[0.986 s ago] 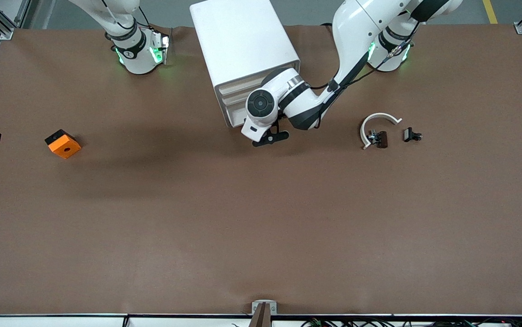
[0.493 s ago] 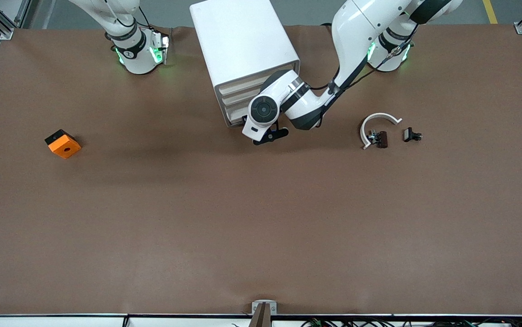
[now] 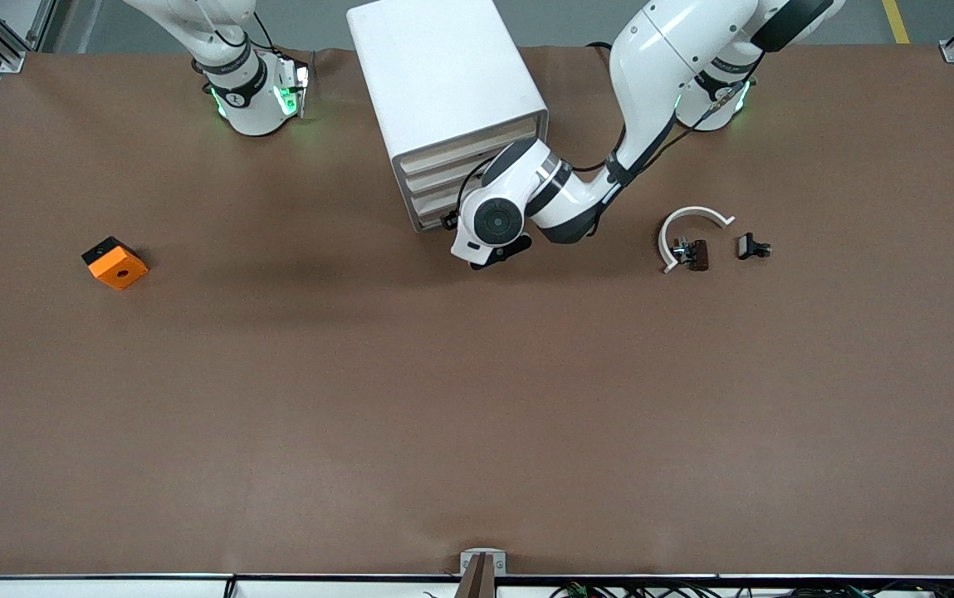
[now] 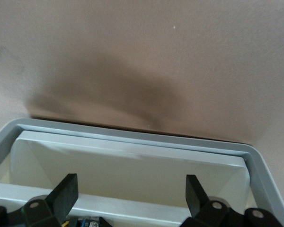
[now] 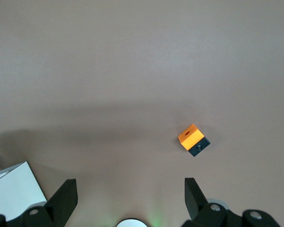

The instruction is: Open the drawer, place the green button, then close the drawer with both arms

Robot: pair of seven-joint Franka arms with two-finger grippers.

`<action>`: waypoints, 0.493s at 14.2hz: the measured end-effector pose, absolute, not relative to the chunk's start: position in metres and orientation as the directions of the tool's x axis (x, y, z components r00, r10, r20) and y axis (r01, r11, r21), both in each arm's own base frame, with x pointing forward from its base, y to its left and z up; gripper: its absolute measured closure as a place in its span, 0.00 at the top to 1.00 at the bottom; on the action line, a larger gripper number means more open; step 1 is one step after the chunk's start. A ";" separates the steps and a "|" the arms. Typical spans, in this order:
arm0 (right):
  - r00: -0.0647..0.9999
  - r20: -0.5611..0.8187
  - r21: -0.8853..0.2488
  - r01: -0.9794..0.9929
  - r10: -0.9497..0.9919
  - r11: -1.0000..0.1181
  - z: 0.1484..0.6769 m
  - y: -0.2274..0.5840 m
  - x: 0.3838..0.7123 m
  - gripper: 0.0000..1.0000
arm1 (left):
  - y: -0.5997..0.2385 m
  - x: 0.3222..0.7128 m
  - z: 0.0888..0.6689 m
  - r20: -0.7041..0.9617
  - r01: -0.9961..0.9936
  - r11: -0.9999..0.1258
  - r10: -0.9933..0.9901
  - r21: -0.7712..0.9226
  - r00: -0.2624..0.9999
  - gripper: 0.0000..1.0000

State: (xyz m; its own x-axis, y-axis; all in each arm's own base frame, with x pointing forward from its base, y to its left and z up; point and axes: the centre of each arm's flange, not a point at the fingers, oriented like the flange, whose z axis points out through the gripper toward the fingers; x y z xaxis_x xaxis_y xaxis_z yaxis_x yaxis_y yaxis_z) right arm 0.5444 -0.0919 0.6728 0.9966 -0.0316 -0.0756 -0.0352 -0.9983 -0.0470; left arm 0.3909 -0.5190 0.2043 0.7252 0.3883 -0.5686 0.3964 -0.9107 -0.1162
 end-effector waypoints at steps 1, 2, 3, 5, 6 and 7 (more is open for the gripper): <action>0.997 -0.077 -0.047 -0.034 -0.030 -0.998 0.674 -0.091 0.543 1.00 | -0.518 0.391 0.202 -0.580 0.406 -0.906 0.396 -0.120 0.712 1.00; 0.997 -0.077 -0.047 -0.032 -0.028 -0.998 0.675 -0.090 0.542 1.00 | -0.518 0.391 0.199 -0.592 0.416 -0.901 0.403 -0.124 0.698 1.00; 0.997 -0.072 -0.046 -0.026 -0.022 -0.999 0.679 -0.087 0.540 1.00 | -0.517 0.392 0.196 -0.607 0.429 -0.894 0.413 -0.128 0.679 1.00; 0.998 -0.064 -0.042 0.001 0.004 -0.999 0.689 -0.070 0.534 1.00 | -0.514 0.393 0.191 -0.631 0.449 -0.882 0.430 -0.141 0.646 1.00; 0.998 -0.068 -0.041 0.013 0.016 -0.999 0.692 -0.062 0.531 1.00 | -0.512 0.394 0.189 -0.641 0.454 -0.878 0.436 -0.151 0.632 1.00; 0.997 -0.079 -0.040 0.019 0.022 -0.999 0.692 -0.058 0.528 1.00 | -0.510 0.394 0.186 -0.648 0.455 -0.876 0.440 -0.159 0.622 1.00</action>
State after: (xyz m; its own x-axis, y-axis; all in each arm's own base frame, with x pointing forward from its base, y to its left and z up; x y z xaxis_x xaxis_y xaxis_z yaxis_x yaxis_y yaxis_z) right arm 0.5278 -0.0579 0.6924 0.9966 0.0217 -0.0791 0.0186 -0.9990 -0.0401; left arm 0.3939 -0.5100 0.1864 0.6215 0.4402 -0.6480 0.4547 -0.8763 -0.1591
